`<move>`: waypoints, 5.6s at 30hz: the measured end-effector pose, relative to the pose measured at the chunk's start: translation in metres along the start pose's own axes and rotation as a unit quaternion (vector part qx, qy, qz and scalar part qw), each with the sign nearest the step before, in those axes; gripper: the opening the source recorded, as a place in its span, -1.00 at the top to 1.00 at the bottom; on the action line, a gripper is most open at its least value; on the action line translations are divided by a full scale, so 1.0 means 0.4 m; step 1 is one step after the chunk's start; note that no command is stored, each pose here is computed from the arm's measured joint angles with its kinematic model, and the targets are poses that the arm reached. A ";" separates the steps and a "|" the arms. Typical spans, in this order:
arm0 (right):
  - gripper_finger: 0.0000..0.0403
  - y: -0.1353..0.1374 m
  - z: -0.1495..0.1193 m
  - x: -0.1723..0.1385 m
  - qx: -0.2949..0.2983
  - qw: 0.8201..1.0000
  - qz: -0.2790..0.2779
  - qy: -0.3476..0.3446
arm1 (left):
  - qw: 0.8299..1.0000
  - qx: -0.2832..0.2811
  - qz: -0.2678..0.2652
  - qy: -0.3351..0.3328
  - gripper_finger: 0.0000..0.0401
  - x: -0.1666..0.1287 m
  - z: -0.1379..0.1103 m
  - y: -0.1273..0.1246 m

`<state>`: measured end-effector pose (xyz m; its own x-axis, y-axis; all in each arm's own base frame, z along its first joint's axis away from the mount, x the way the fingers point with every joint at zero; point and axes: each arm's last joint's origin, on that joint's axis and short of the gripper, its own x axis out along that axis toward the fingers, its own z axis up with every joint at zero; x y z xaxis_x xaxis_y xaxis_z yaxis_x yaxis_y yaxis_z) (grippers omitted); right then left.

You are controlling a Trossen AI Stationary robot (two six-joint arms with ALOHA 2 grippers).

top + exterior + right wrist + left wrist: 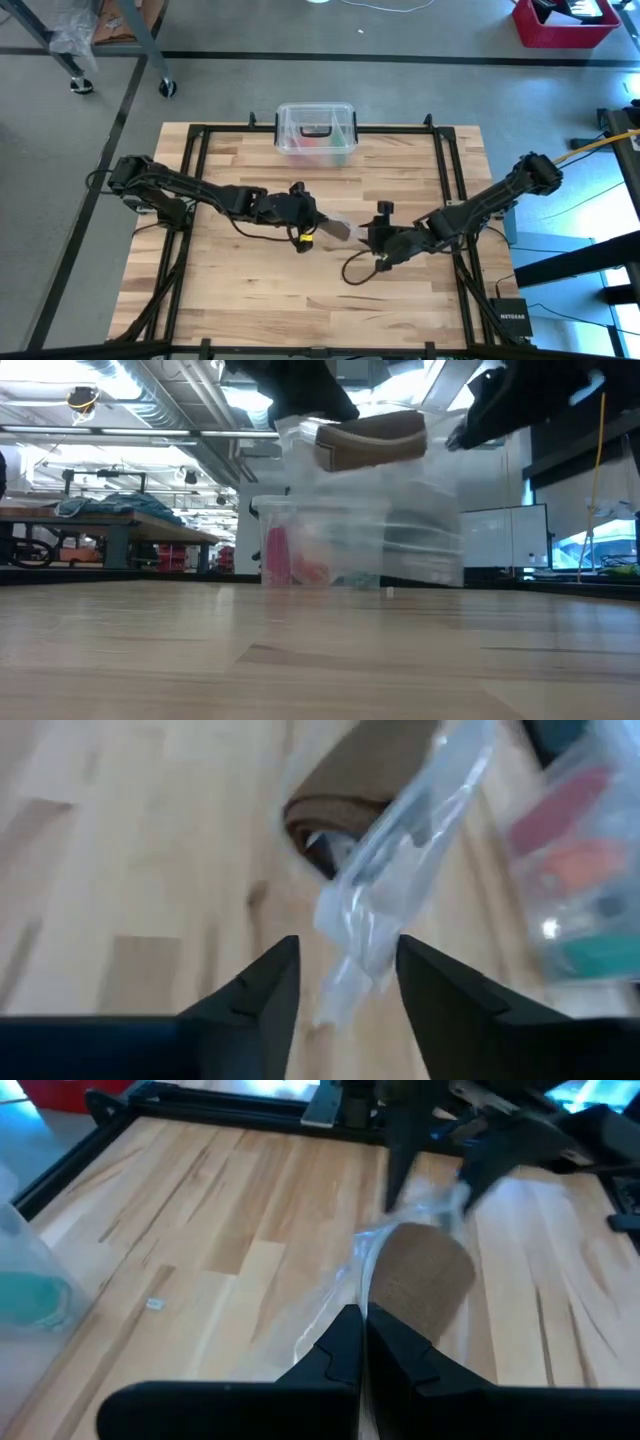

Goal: Roll bandage
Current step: Put the brown bandage into the transparent zip bag, then close the transparent zip bag

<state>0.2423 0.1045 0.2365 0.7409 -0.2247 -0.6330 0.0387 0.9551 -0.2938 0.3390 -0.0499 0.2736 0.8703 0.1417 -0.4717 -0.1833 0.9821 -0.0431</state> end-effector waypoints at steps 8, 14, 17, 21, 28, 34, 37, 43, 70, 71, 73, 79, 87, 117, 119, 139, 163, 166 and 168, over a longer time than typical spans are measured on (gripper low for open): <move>0.93 -0.002 0.033 -0.018 -0.002 0.998 0.038 -0.051 | 1.000 0.008 0.003 0.015 0.99 0.000 -0.008 0.002; 0.98 0.002 0.055 -0.027 0.010 0.997 0.044 -0.066 | 1.000 0.014 0.003 0.019 0.99 0.000 -0.010 0.000; 0.97 0.002 0.041 -0.045 0.007 0.998 0.027 -0.054 | 1.000 0.014 -0.001 0.016 0.99 -0.001 -0.007 -0.001; 0.98 -0.004 0.068 -0.073 0.028 0.995 0.041 -0.087 | 1.000 0.016 0.003 0.020 0.99 -0.001 -0.010 0.000; 0.99 -0.019 0.052 -0.089 0.042 0.998 0.012 -0.046 | 0.999 0.030 -0.003 0.012 0.99 -0.003 -0.007 -0.008; 0.99 -0.026 0.063 -0.082 0.055 0.997 0.028 -0.052 | 0.999 0.037 -0.003 0.010 0.99 -0.012 -0.003 -0.007; 0.99 -0.021 0.079 -0.087 0.034 0.995 0.057 -0.078 | 0.999 0.041 -0.005 0.006 0.99 -0.020 0.001 -0.008; 0.99 -0.036 0.082 -0.094 0.037 0.995 0.038 -0.085 | 0.998 0.057 -0.014 0.000 0.99 -0.032 0.004 -0.021; 1.00 -0.065 0.067 -0.100 0.056 0.998 0.021 -0.025 | 0.997 0.073 0.005 -0.005 0.75 -0.047 0.035 0.000; 1.00 -0.063 0.064 -0.099 0.055 0.998 0.025 -0.025 | 0.997 0.073 0.006 0.006 0.67 -0.052 0.038 0.001; 1.00 -0.061 0.051 -0.091 0.057 0.998 0.023 -0.018 | 0.996 0.079 0.010 0.037 0.51 -0.068 0.040 0.005; 1.00 -0.051 -0.007 -0.059 0.069 0.998 0.007 0.012 | 0.994 0.054 0.019 0.088 0.20 -0.113 0.018 0.013; 1.00 -0.048 -0.006 -0.053 0.081 0.997 0.006 -0.007 | 0.996 0.020 0.002 0.089 0.20 -0.038 -0.147 -0.020; 0.97 -0.048 -0.003 -0.053 0.085 0.996 0.006 -0.012 | 0.997 -0.036 -0.026 0.058 0.27 0.069 -0.253 -0.106; 0.97 -0.048 -0.003 -0.053 0.085 0.996 0.006 -0.012 | 0.997 -0.038 -0.023 0.065 0.27 0.068 -0.257 -0.104; 0.98 -0.048 -0.002 -0.053 0.088 0.996 0.004 -0.015 | 0.999 -0.028 -0.006 0.045 0.78 0.070 -0.250 -0.103; 0.21 -0.080 0.110 -0.139 0.096 0.993 0.051 -0.042 | 0.986 0.149 0.032 0.075 1.00 -0.145 -0.042 -0.049; 0.09 -0.086 0.134 -0.157 0.086 0.993 0.064 -0.058 | 0.988 0.127 0.021 0.082 1.00 -0.164 -0.036 -0.040; 0.04 -0.088 0.142 -0.160 0.090 0.992 0.057 -0.068 | 0.989 0.108 0.025 0.093 1.00 -0.167 -0.041 -0.037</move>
<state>0.2315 0.0960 0.3280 0.8298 -0.0972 -0.5495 0.0593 0.9945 -0.0864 0.2758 -0.0758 0.2914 0.7600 0.1863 -0.6226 -0.1051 0.9807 0.1651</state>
